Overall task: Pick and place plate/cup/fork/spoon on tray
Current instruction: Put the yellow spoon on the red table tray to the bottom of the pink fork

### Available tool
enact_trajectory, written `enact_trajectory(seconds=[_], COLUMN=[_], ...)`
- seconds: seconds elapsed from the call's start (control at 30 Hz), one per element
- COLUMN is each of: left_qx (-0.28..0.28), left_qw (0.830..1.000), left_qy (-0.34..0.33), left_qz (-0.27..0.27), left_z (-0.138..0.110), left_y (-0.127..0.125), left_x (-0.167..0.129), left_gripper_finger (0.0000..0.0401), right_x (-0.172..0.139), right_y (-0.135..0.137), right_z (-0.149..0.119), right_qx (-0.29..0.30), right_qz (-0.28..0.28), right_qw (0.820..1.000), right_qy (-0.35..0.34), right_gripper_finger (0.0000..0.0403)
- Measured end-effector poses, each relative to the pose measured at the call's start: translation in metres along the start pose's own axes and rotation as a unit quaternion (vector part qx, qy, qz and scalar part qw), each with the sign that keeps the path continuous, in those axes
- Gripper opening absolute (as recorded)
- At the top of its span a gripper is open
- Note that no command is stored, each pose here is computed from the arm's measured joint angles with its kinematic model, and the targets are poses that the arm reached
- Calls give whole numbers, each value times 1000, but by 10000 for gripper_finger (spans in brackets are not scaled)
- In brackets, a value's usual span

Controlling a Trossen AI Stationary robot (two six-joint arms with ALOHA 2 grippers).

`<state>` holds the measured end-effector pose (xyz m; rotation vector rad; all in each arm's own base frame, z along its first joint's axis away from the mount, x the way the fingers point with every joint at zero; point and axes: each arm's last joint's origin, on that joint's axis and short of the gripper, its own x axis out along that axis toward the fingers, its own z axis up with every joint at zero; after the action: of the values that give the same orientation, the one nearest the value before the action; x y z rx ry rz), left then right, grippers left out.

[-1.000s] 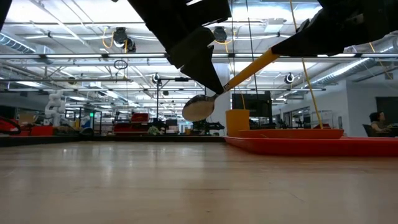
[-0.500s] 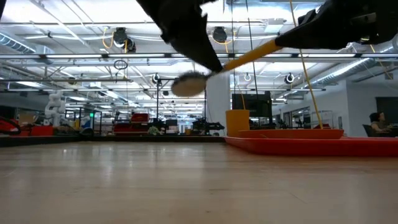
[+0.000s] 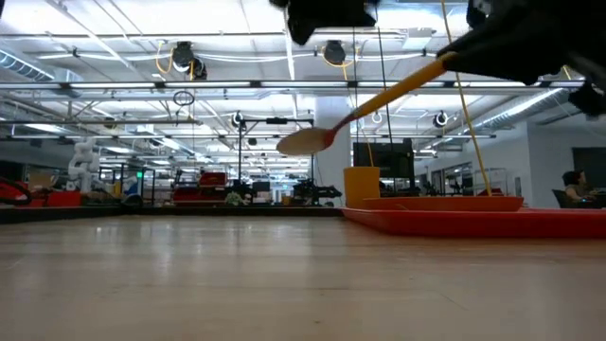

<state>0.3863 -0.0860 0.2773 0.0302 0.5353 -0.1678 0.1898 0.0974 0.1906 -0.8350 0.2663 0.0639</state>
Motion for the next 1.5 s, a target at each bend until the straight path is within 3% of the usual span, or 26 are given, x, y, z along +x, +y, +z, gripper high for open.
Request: enact_trajectory(seconds=[0.13, 0.33, 0.53, 0.73, 1.23, 1.5], left_qx=[6, 0, -4, -3, 48, 56], left_qw=[1000, 999, 999, 998, 995, 990], left_qy=[26, 42, 52, 66, 83, 105], left_qz=[0, 8, -1, 3, 33, 73], left_z=[-11, -22, -31, -35, -39, -45], left_y=[3, 12, 18, 22, 25, 27], left_x=[13, 29, 43, 46, 47, 49], left_gripper_finger=[170, 207, 233, 234, 111, 111], right_x=[-5, -9, -10, -10, -10, -10], right_y=[10, 16, 17, 16, 15, 15], right_z=[1, 3, 4, 4, 3, 3], right_qx=[-140, -263, -281, -287, -277, -277], right_qz=[30, 43, 44, 33, 18, 16], right_qw=[990, 964, 959, 957, 961, 961], right_qy=[0, -12, -16, -5, 14, 16], right_gripper_finger=[10, 21, 13, 14, 14, 15])
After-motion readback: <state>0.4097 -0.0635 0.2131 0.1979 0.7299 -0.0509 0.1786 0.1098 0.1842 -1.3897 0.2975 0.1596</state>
